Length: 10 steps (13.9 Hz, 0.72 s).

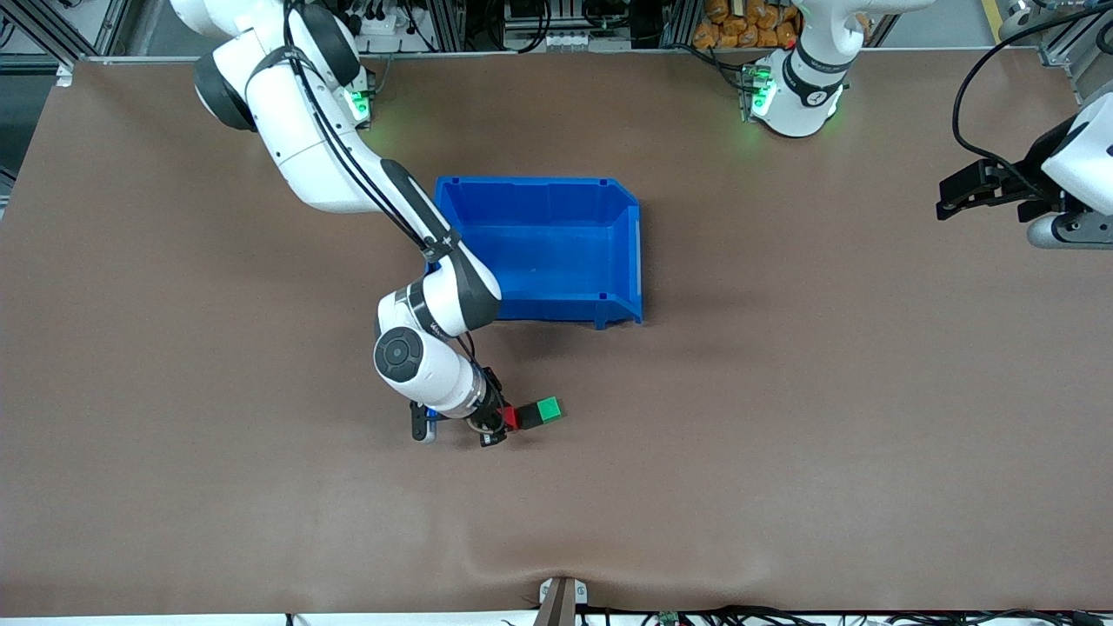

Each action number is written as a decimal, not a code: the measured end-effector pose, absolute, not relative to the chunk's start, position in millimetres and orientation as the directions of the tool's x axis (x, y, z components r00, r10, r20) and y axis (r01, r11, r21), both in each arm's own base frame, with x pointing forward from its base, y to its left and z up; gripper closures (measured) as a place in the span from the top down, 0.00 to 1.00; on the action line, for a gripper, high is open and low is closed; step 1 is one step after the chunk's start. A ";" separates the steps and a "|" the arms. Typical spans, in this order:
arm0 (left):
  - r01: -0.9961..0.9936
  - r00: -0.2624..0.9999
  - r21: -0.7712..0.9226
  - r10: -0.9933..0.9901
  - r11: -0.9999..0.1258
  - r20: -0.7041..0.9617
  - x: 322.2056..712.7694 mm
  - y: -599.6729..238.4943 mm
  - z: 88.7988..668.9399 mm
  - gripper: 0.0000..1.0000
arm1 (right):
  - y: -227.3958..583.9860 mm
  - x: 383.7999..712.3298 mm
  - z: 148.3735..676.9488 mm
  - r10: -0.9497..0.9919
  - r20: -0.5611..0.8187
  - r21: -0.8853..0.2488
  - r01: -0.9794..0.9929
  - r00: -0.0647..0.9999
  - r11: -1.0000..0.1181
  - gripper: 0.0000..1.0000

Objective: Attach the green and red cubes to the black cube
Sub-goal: 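Lower the red cube against the black cube and open the right gripper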

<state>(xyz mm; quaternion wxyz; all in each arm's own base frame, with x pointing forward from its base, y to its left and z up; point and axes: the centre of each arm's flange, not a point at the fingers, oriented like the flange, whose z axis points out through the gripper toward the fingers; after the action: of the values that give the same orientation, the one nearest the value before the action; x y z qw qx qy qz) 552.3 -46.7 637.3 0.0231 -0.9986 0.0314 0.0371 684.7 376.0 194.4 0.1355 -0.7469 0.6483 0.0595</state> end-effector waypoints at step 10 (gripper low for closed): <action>-0.066 0.995 -0.044 -0.062 -0.997 -0.076 552.2 -47.4 637.3 1.00 | 379.0 685.6 198.1 -0.956 -0.275 -0.121 -0.991 0.097 -0.066 0.39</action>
<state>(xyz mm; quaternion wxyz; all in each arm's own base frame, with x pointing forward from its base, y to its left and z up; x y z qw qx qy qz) 552.2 -47.4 637.3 0.0231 -0.9985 0.0321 0.0371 685.6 379.0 198.1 0.1392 -0.7274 0.6691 0.0613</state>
